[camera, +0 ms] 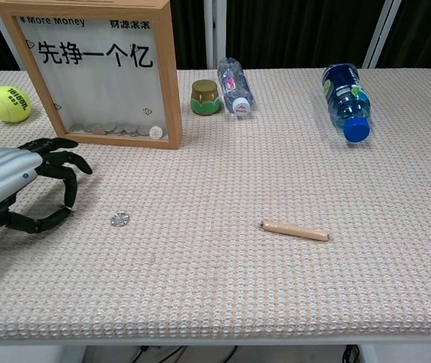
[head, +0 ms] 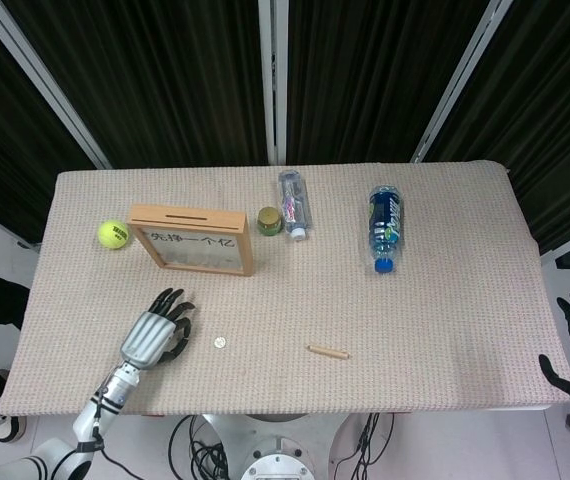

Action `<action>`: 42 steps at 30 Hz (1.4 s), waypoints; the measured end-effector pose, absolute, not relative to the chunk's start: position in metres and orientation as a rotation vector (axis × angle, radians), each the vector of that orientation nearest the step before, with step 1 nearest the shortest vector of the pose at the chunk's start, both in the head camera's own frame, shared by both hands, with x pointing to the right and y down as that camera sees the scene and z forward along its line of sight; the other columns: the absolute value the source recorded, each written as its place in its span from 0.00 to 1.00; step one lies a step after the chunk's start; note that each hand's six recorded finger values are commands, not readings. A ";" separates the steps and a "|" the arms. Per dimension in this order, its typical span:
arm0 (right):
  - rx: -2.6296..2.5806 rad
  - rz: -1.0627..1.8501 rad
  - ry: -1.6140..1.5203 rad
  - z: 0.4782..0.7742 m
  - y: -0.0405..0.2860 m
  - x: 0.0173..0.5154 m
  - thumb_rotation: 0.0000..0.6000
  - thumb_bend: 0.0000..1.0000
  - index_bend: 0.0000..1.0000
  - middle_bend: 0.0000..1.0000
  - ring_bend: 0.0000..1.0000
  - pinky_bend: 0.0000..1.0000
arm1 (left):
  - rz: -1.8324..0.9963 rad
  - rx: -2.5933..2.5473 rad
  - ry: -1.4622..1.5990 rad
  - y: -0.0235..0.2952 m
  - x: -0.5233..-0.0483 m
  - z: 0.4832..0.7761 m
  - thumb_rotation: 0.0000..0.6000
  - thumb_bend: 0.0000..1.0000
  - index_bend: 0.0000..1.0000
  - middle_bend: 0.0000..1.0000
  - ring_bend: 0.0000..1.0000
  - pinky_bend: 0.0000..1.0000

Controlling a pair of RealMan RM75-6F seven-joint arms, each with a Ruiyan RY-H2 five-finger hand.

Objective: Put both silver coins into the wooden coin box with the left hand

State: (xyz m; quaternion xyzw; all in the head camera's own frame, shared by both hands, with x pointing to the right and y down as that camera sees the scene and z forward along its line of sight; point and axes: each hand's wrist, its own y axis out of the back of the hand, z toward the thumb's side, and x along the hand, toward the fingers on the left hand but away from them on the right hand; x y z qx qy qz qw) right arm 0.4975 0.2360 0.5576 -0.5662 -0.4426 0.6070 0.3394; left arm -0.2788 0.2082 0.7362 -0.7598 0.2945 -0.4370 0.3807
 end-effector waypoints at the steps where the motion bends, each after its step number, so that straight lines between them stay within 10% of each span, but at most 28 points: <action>1: -1.474 1.580 -1.153 0.558 0.236 0.498 1.00 0.27 0.00 0.00 0.00 0.00 | -1.115 -1.941 0.752 0.208 -0.279 0.736 1.00 0.45 0.58 0.23 0.03 0.08; 13: -1.466 1.564 -1.161 0.553 0.234 0.496 1.00 0.27 0.00 0.00 0.00 0.00 | -1.022 -1.935 0.839 0.197 -0.279 0.699 1.00 0.46 0.59 0.24 0.03 0.08; 28: -1.452 1.542 -1.153 0.547 0.232 0.488 1.00 0.27 0.00 0.00 0.00 0.00 | -0.970 -1.631 1.025 0.106 -0.332 0.573 1.00 0.47 0.61 0.25 0.04 0.11; 42: -1.449 1.555 -1.123 0.545 0.230 0.483 1.00 0.27 0.00 0.00 0.00 0.00 | -0.944 -1.707 0.979 0.011 -0.267 0.560 1.00 0.48 0.62 0.25 0.05 0.11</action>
